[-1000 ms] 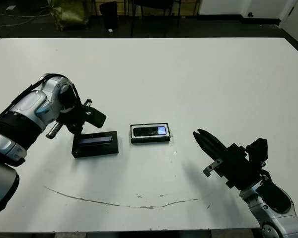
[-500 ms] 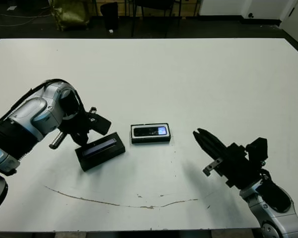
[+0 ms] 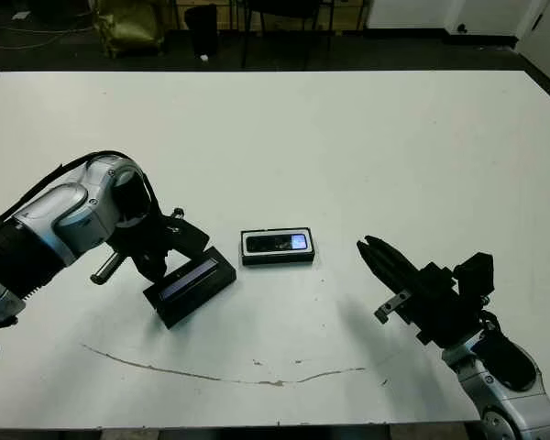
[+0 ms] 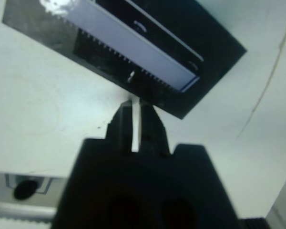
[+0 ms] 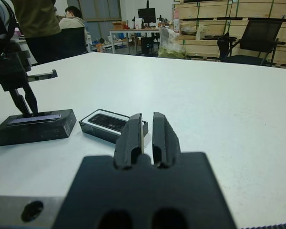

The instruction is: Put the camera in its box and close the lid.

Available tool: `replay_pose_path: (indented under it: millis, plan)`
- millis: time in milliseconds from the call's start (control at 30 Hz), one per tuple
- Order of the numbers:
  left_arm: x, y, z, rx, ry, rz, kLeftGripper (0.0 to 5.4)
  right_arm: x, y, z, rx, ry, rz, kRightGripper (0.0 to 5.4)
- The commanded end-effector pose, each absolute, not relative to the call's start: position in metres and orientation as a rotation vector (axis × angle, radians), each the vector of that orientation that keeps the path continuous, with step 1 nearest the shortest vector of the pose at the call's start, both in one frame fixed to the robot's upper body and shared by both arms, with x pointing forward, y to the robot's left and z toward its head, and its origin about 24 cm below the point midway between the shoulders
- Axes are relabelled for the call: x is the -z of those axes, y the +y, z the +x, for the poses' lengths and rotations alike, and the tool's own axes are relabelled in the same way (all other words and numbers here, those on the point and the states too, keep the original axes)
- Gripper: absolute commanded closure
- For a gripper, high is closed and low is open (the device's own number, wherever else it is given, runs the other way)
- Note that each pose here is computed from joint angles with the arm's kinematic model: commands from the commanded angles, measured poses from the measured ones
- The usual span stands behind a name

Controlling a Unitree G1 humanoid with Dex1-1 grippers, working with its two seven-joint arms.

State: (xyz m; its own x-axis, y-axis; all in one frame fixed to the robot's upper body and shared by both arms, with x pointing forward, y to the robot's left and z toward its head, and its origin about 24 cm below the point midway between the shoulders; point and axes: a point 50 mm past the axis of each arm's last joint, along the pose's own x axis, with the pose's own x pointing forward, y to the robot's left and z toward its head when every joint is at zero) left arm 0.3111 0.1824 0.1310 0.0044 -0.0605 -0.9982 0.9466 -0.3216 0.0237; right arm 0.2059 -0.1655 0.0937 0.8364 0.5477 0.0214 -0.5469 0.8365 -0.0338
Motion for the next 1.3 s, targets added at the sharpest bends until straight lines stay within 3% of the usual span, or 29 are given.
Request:
replay_pose_path:
  millis: [33,300,500,567,667,867,1033,1300]
  plan:
    - [-0.120,0.201,0.319,1.290,0.919,1.427,5.40,-0.090,-0.168,0.204,-0.562,0.008,-0.037,5.39]
    - [-0.132,0.242,0.342,0.697,0.705,1.579,5.40,-0.088,-0.170,0.203,-0.573,-0.010,-0.049,5.39]
    - [-0.147,0.266,0.345,0.428,0.611,1.628,5.40,-0.087,-0.170,0.202,-0.581,-0.019,-0.041,5.39]
    - [-0.159,0.272,0.341,0.379,0.555,1.457,5.40,-0.086,-0.170,0.202,-0.586,-0.019,-0.027,5.39]
    - [-0.182,0.268,0.323,0.399,0.382,1.065,5.40,-0.086,-0.169,0.201,-0.578,-0.014,-0.030,5.39]
    - [-0.204,0.240,0.264,0.486,0.125,0.462,5.40,-0.082,-0.167,0.201,-0.590,-0.021,-0.013,5.39]
    - [-0.192,0.221,0.224,0.467,0.096,0.105,5.40,-0.077,-0.168,0.201,-0.606,-0.036,0.007,5.39]
    - [-0.158,0.200,0.182,0.412,0.109,-0.014,5.40,-0.076,-0.169,0.198,-0.572,-0.015,0.005,5.39]
